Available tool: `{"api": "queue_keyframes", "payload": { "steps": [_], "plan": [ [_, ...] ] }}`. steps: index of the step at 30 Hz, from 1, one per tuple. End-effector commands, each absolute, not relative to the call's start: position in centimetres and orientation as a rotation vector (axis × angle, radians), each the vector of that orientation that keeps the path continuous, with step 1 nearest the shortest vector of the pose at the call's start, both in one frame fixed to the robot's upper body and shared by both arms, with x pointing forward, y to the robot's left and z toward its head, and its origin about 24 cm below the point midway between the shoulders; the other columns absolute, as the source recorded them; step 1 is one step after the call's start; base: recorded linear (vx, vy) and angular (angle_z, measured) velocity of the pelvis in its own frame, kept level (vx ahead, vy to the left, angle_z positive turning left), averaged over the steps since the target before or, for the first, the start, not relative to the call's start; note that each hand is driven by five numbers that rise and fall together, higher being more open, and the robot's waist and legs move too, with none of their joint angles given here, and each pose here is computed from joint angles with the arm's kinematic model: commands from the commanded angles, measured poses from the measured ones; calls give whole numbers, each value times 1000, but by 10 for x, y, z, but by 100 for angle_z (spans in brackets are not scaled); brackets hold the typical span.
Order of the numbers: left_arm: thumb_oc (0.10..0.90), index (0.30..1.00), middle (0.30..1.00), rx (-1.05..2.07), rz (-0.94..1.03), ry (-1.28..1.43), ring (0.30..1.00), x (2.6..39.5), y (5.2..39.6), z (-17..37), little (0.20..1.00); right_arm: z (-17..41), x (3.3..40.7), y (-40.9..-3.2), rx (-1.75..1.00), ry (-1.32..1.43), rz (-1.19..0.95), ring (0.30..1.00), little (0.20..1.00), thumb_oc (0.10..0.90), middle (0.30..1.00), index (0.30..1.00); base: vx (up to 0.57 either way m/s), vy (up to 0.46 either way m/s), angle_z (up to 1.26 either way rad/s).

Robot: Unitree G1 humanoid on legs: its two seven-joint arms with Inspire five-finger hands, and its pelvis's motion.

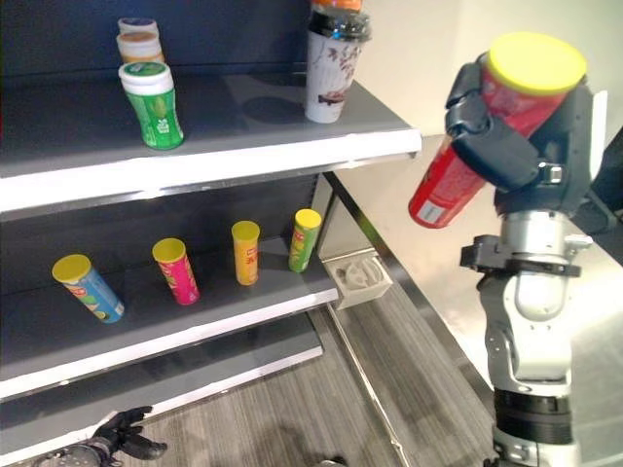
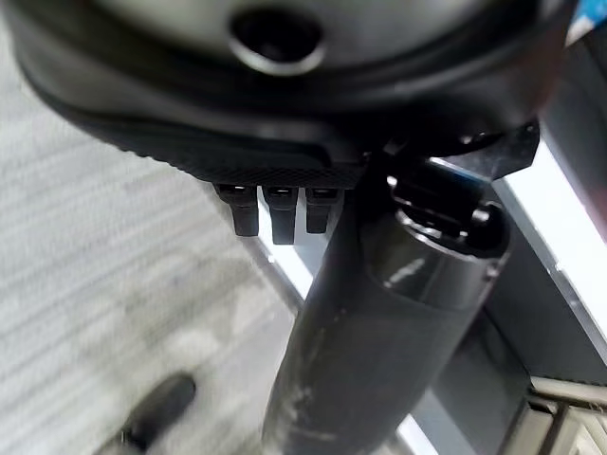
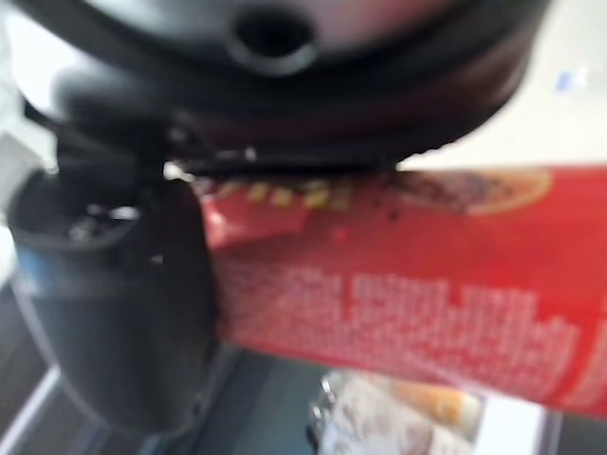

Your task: Put the goods on the table back onto the shelves and tidy them up.

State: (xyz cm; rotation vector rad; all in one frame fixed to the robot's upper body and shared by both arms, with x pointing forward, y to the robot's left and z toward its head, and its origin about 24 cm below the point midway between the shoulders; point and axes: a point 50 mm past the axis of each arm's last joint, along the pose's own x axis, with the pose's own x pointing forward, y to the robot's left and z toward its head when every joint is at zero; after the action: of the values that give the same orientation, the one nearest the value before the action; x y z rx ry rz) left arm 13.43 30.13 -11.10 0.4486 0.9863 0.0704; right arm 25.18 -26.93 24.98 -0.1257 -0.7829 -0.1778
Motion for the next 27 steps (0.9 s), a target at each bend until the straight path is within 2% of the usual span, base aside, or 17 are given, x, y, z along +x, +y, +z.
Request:
{"api": "queue_keyframes", "payload": {
  "steps": [1,8,15,20,27],
  "plan": [
    [800,900,900,446,92,886,900,150,301,-100,900,314,223,-272,-158,-1138,-211,300,300,400,300,300,-109,-151,23],
    [800,900,900,392,59,915,900,141,287,-110,900,321,216,-267,-92,-1209,-150,300,300,400,300,300,-114,-190,25],
    [800,900,900,402,45,913,900,143,285,-110,900,325,215,-250,-100,-1225,-37,300,300,400,300,300,-143,-27,27],
    [800,900,900,424,41,926,900,140,288,-110,900,324,222,-237,-130,-1182,42,300,300,400,300,300,-27,121,15],
    [800,900,900,444,23,878,900,154,281,-107,900,321,219,-231,-220,-1147,70,300,300,400,300,300,-51,427,19]
  ]
}}
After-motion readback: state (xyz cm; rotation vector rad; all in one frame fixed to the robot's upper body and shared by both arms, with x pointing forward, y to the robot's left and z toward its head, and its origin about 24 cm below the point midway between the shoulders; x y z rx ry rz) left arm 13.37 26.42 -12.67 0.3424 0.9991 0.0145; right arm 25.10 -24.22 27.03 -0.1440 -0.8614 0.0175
